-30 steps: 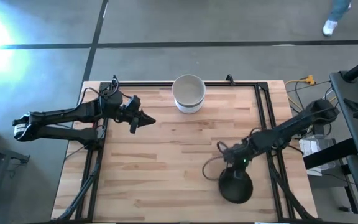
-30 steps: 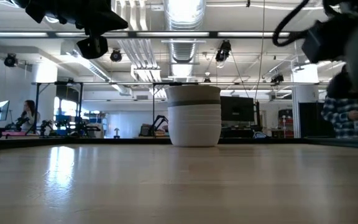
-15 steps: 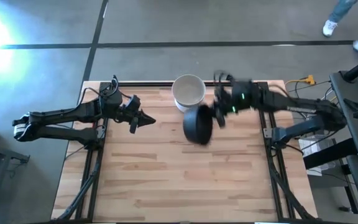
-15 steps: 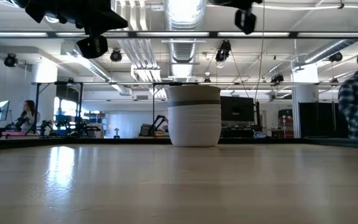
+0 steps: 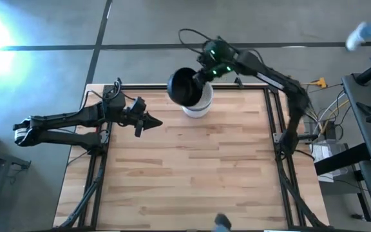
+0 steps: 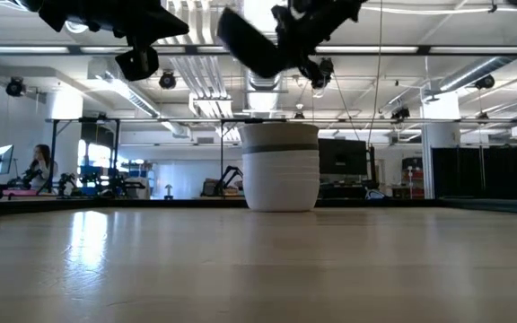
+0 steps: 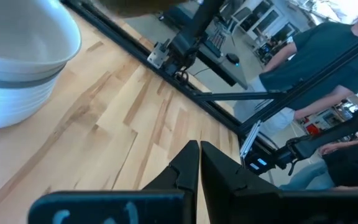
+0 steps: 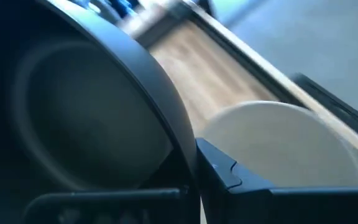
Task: Nest bowls inside each other
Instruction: Stack the black bowl on the stacked gray bowl
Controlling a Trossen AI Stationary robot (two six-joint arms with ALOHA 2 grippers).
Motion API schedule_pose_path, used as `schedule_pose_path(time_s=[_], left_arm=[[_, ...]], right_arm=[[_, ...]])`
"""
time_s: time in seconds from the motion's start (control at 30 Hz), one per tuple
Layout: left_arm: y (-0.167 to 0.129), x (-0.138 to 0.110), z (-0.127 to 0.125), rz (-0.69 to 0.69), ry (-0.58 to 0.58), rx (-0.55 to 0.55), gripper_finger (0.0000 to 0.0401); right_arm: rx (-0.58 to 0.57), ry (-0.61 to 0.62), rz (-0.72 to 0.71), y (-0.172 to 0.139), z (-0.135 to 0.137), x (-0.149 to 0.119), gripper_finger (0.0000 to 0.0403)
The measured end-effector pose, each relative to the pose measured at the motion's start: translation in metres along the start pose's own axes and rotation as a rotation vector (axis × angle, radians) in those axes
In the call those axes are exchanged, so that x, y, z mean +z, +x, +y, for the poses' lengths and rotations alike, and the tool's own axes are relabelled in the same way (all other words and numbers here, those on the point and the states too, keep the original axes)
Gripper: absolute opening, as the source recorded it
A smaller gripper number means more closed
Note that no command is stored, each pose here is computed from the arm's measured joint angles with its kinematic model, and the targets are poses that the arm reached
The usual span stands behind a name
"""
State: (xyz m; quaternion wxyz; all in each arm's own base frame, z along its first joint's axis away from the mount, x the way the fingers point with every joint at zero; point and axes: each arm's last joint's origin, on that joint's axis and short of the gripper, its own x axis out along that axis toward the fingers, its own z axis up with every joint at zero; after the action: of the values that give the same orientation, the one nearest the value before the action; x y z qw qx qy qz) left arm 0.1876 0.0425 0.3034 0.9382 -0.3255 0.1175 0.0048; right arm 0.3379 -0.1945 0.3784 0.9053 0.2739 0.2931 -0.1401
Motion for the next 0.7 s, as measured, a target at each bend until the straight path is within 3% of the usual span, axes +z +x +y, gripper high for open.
schedule_pose_path(time_s=[0.13,0.3,0.5,0.7], left_arm=[[0.0,0.001,-0.001,-0.012,0.005,-0.008,0.0],[0.0,0.002,0.0,-0.025,0.006,0.007,0.0],[0.002,0.002,0.001,-0.035,0.006,0.021,0.0],[0.011,0.001,0.006,-0.024,-0.001,0.047,0.0]], right_arm=[[-0.098,0.022,0.117,0.02,-0.026,0.021,0.0009],[-0.308,0.011,0.249,0.029,-0.057,0.028,0.0009],[-0.395,0.047,0.36,0.026,-0.088,0.013,0.0009],[-0.415,-0.002,0.397,0.031,-0.094,0.008,0.0009]])
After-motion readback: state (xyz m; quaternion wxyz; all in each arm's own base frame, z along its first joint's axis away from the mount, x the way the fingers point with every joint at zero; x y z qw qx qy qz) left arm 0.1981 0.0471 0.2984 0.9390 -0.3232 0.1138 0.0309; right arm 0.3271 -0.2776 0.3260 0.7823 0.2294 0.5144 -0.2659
